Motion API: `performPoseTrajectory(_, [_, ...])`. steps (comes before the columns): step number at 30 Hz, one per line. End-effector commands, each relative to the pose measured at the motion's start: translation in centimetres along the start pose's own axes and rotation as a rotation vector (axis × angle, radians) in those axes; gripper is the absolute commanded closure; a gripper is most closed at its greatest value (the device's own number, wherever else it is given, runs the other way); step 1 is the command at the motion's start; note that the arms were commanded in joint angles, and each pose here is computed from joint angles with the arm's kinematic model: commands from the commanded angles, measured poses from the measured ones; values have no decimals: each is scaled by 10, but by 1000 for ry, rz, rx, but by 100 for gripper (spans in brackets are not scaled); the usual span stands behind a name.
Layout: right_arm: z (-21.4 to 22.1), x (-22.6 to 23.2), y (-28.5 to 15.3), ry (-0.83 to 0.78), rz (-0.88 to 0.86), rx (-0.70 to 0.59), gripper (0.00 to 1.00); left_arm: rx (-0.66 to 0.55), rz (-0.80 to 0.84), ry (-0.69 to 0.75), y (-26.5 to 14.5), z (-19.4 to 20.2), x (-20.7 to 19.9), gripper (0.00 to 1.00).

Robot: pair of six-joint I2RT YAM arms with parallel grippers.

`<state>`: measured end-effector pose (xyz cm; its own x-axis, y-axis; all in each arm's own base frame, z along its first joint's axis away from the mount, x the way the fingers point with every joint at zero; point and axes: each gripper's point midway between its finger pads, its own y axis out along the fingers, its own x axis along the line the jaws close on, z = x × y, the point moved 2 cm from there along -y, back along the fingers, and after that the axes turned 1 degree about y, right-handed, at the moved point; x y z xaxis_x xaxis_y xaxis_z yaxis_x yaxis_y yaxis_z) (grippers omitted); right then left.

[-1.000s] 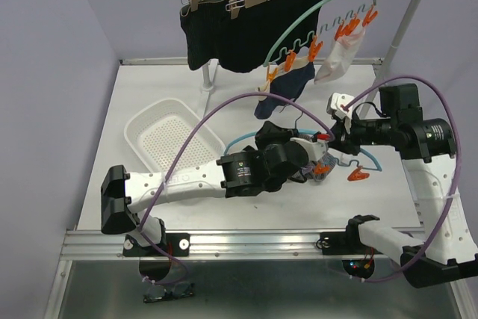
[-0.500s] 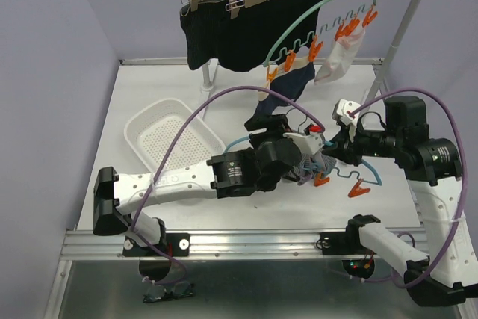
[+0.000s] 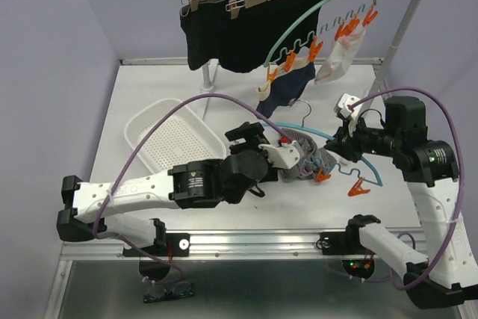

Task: Remove the underwear clipped to the hanger
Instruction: Pick up the underwear from the center of the board.

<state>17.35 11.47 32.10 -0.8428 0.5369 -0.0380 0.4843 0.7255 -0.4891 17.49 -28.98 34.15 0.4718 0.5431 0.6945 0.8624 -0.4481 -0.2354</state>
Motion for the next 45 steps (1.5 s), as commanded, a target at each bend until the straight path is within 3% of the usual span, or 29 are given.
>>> performPoseTrajectory(1, [-18,-10,-10,-46,85,-88,100,-148,122,-213,-27,-15,6,17])
performPoseTrajectory(9, [-31,-20,-45,-92,235,-141,99,-389,389,-537,-63,-20,-24,17])
performPoseTrajectory(18, [-48,-24,-85,-135,410,-147,99,-384,499,-685,-44,9,-100,17])
performPoseTrajectory(20, [-59,-24,-97,-143,458,-172,100,-350,505,-668,-30,16,-124,17])
performPoseTrajectory(28, [-71,-30,-106,-113,506,-207,99,-187,400,-822,33,2,-184,17])
performPoseTrajectory(31, [-66,-28,-104,-104,503,-209,99,-141,351,-920,57,2,-196,16])
performPoseTrajectory(37, [-53,-28,-98,-83,503,-200,99,-29,377,-1248,97,11,-223,18])
performPoseTrajectory(38, [-52,-27,-98,-83,507,-203,99,48,352,-1378,118,23,-232,21])
performPoseTrajectory(45, [-48,-26,-96,-77,503,-204,100,159,218,-1520,141,63,-236,24])
